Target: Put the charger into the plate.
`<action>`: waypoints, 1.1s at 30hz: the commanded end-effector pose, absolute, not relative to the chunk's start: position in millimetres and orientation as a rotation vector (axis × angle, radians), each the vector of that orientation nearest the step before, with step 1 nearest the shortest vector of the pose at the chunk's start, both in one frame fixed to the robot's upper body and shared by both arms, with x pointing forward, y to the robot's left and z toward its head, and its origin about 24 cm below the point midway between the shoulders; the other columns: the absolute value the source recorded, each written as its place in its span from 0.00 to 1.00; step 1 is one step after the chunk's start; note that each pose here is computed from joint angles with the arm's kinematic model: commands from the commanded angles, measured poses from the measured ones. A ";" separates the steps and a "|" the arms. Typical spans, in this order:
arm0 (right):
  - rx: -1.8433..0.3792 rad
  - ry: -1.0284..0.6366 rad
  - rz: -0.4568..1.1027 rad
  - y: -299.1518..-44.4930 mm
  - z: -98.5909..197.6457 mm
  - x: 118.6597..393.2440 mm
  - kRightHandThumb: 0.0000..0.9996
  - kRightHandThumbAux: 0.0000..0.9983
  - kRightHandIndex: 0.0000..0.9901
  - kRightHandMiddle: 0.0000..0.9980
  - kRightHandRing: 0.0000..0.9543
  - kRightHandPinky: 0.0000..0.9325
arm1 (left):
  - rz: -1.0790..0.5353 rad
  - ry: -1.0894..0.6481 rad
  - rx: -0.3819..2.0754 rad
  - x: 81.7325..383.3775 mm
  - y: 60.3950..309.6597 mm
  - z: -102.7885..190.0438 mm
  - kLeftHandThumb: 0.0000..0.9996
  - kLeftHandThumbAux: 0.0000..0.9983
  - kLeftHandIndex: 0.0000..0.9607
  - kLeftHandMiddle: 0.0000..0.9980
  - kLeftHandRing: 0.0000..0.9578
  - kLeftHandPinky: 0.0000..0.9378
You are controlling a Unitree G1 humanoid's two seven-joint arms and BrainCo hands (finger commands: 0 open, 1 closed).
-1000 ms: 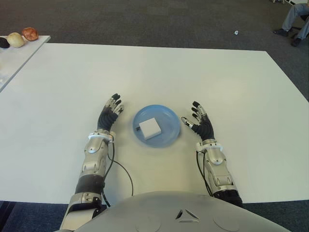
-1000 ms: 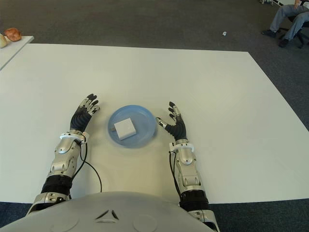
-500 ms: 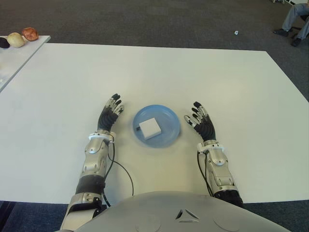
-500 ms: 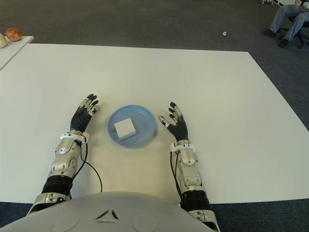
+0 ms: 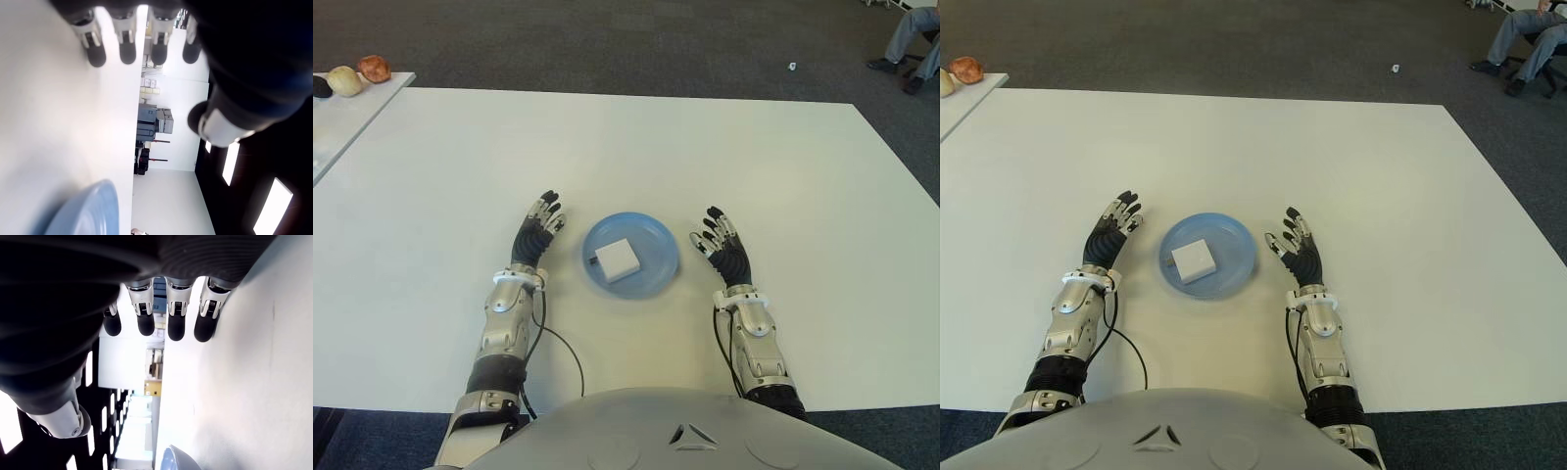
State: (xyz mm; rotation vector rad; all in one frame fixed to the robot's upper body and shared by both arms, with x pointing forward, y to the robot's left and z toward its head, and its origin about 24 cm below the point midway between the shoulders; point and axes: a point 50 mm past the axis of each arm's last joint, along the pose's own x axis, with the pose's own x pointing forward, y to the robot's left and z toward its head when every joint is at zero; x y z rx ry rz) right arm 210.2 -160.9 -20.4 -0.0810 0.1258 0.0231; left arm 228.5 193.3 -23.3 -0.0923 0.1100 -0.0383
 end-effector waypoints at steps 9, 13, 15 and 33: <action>-0.064 0.236 0.003 -163.1 -42.3 201.7 0.00 0.64 0.07 0.09 0.09 0.12 | -0.057 0.147 -0.082 222.0 192.8 -30.7 0.00 0.64 0.00 0.00 0.00 0.00; -0.068 0.221 -0.004 -163.3 -40.9 203.2 0.00 0.64 0.07 0.09 0.09 0.11 | -0.063 0.151 -0.082 221.2 192.8 -31.5 0.00 0.64 0.00 0.00 0.00 0.00; -0.070 0.214 -0.007 -163.5 -40.3 203.9 0.00 0.63 0.06 0.09 0.09 0.10 | -0.065 0.152 -0.083 220.8 192.9 -31.7 0.00 0.64 0.00 0.00 0.00 0.00; -0.075 0.190 -0.038 -164.3 -36.6 210.8 0.00 0.68 0.06 0.10 0.09 0.11 | -0.067 0.154 -0.090 219.7 193.3 -33.2 0.00 0.64 0.00 0.00 0.00 0.00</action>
